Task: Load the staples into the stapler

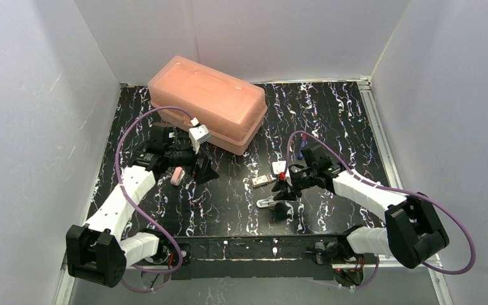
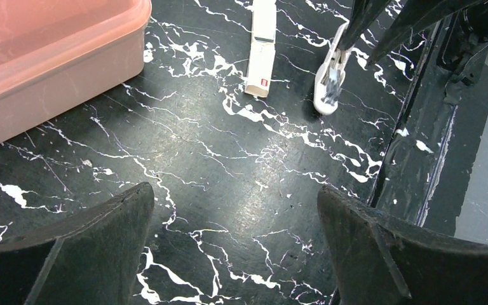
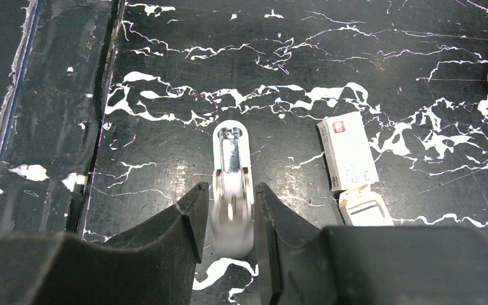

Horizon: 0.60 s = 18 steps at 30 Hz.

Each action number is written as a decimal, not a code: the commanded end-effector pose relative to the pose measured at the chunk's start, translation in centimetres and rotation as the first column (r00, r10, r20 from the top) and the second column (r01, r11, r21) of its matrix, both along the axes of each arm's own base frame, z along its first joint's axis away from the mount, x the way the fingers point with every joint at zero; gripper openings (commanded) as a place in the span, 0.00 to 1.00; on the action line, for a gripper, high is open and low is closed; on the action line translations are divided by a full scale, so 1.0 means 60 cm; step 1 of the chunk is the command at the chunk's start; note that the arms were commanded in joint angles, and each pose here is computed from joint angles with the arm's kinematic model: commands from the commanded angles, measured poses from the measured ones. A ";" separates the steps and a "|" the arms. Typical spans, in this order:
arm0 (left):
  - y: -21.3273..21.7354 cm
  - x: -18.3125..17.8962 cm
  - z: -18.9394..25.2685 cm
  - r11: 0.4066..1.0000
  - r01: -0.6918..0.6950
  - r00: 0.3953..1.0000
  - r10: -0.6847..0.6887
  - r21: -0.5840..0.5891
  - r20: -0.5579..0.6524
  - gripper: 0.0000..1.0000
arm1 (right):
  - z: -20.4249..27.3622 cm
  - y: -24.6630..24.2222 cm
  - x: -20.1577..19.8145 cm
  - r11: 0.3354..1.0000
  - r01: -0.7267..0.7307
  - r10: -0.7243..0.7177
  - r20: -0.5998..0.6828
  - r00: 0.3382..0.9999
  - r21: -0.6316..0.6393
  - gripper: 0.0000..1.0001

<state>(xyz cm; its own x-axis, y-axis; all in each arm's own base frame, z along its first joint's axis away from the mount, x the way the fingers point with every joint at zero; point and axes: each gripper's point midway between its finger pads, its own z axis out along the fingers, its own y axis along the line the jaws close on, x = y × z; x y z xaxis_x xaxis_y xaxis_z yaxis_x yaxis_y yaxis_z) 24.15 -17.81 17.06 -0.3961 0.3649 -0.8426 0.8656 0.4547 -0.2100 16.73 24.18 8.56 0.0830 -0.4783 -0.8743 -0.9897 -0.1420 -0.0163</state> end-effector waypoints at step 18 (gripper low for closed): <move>0.029 0.008 -0.010 0.995 -0.045 0.998 0.039 0.092 0.059 0.98 | -0.007 -0.006 0.023 0.998 0.056 -0.055 0.015 0.998 -0.034 0.42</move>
<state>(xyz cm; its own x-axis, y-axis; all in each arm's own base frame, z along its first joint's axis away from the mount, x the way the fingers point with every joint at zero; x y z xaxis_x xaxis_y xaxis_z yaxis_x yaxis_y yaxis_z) 24.84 -16.66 16.28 -0.3783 0.4140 -0.8279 0.8569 0.4950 -0.1440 17.57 23.55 8.12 0.0723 -0.5088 -0.8578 -0.9946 -0.1013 -0.0238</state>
